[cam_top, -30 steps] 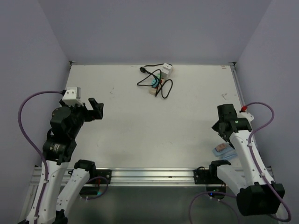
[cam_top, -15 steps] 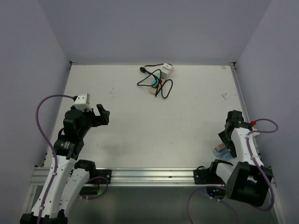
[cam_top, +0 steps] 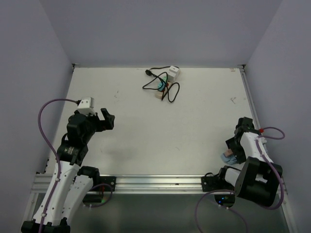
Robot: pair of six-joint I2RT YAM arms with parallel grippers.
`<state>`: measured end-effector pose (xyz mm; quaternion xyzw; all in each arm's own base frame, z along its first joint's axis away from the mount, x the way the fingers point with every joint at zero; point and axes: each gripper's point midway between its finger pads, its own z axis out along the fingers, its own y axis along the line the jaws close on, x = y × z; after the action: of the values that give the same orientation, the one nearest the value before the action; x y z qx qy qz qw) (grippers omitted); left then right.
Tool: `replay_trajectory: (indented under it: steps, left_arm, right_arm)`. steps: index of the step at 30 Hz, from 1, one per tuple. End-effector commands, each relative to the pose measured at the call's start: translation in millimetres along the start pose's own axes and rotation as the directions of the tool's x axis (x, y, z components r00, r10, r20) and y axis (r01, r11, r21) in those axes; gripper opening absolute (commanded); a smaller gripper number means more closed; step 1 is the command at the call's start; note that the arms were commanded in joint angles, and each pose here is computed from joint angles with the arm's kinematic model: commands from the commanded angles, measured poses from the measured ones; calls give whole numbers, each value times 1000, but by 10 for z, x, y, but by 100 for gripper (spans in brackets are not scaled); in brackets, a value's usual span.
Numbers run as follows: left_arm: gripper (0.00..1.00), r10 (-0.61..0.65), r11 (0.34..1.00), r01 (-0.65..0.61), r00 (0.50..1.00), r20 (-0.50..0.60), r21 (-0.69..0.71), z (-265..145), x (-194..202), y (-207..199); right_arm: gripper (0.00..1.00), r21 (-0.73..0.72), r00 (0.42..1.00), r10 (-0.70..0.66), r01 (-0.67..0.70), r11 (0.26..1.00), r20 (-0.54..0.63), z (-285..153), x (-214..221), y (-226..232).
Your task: Pull the plug off the socket
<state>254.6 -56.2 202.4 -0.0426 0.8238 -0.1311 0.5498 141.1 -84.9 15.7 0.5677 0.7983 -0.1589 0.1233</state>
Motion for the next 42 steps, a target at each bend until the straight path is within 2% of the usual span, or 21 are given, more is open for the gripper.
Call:
replay_trajectory:
  steps: [1, 7, 10, 13, 17, 22, 25, 26, 27, 28, 29, 31, 32, 34, 35, 37, 39, 41, 42]
  left_arm:
    - [99, -6, 1000, 5, 999, 51, 20, 30, -123, -50]
    - [99, -9, 1000, 8, 999, 46, 18, 54, -119, -48]
    - [100, -9, 1000, 8, 999, 44, 18, 61, -117, -48]
    - [100, -11, 1000, 10, 999, 42, 19, 65, -111, -49]
    - [100, -11, 1000, 10, 999, 42, 20, 65, -110, -52]
    - [100, -9, 1000, 8, 999, 44, 16, 63, -115, -44]
    - [100, -11, 1000, 10, 999, 43, 17, 68, -108, -46]
    - [100, -11, 1000, 10, 999, 44, 19, 65, -110, -49]
    - [100, -11, 1000, 10, 999, 44, 19, 68, -111, -49]
    - [100, -11, 1000, 10, 999, 41, 22, 69, -103, -52]
    - [99, -11, 1000, 10, 999, 40, 20, 71, -97, -48]
    - [100, -11, 1000, 10, 999, 40, 21, 70, -103, -52]
    - [100, -11, 1000, 10, 999, 40, 21, 70, -103, -52]
    - [100, -13, 1000, 12, 999, 42, 21, 67, -107, -50]
    - [100, -13, 1000, 12, 999, 40, 20, 67, -104, -49]
    - [100, -14, 1000, 13, 999, 40, 22, 63, -98, -51]
    - [100, -14, 1000, 13, 999, 39, 23, 57, -89, -53]
    - [100, -16, 1000, 15, 999, 41, 22, 56, -97, -51]
    - [100, -16, 1000, 15, 999, 40, 22, 57, -90, -49]
  right_arm:
    - [81, -83, 1000, 8, -9, 997, -23, 66, 44, 188]
    - [54, -236, 999, -45, 48, 971, 18, -33, 24, 358]
    - [39, -362, 993, -114, 122, 924, 42, -126, 31, 551]
    - [31, -438, 978, -202, 208, 875, 59, -228, 73, 710]
    - [29, -535, 936, -323, 346, 770, 141, -476, 196, 1029]
    - [24, -679, 829, -474, 533, 505, 298, -1014, 659, 1527]
    - [24, -675, 718, -582, 647, 355, 382, -1248, 991, 1703]
    - [24, -665, 683, -621, 672, 327, 385, -1237, 1113, 1735]
    - [24, -656, 624, -656, 711, 252, 425, -1338, 1312, 1757]
    - [24, -656, 591, -664, 729, 195, 459, -1463, 1411, 1825]
    - [24, -639, 532, -681, 760, 121, 503, -1572, 1621, 1824]
    - [24, -601, 462, -689, 798, 47, 559, -1698, 1832, 1909]
    - [24, -583, 401, -698, 812, -29, 593, -1800, 2060, 1869]
    - [24, -539, 330, -697, 837, -95, 637, -1897, 2286, 1939]
    - [24, -514, 274, -698, 844, -156, 661, -1954, 2493, 1887]
    - [24, -456, 205, -695, 868, -196, 689, -1980, 2680, 1941]
    - [24, -391, 101, -684, 876, -283, 722, -2021, 2970, 1904]
    - [25, -322, 28, -668, 890, -322, 744, -2036, 3115, 1847]
    - [26, -306, 9, -658, 890, -338, 753, -2084, 3183, 1863]
